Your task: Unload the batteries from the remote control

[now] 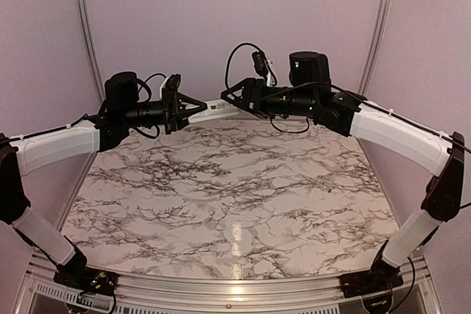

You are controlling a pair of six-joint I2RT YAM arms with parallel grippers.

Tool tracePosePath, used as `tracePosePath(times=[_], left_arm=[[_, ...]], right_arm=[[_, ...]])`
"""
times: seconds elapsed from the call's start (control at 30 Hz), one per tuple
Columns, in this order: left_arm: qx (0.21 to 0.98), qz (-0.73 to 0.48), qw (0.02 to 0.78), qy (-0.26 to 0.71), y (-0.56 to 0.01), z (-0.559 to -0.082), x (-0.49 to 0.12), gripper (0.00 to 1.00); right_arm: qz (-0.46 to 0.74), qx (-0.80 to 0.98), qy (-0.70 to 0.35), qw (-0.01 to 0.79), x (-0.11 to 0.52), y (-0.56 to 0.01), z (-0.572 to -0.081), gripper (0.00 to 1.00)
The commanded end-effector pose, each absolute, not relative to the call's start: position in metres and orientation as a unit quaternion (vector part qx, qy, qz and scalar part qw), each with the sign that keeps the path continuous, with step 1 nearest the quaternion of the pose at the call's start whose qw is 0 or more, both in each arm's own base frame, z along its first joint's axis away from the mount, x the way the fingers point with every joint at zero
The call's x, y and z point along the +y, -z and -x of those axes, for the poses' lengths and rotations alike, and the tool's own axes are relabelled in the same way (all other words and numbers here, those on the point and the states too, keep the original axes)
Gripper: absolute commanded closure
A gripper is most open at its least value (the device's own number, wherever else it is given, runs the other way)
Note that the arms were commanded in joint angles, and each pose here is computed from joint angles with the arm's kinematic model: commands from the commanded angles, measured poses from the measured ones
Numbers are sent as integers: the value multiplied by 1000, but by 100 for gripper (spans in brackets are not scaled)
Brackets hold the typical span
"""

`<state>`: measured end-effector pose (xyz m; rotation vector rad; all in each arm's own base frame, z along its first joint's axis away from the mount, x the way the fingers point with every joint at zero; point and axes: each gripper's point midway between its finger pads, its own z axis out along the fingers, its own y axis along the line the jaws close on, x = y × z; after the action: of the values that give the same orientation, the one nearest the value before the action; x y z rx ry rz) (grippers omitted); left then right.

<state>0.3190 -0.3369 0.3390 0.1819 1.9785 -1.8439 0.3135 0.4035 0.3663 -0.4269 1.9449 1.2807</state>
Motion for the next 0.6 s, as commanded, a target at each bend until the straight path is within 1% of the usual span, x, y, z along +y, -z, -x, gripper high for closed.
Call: tracePosePath(times=[0.0,0.57], left_arm=[[617,-213,240,719,-401,-266,-350,100],[598,-230,250,726,-404,-257,-346,100]], right_arm=[[188,794,-506,280,425,-312,-288,39],[186,771,-554,256,418,-321,-273,44]])
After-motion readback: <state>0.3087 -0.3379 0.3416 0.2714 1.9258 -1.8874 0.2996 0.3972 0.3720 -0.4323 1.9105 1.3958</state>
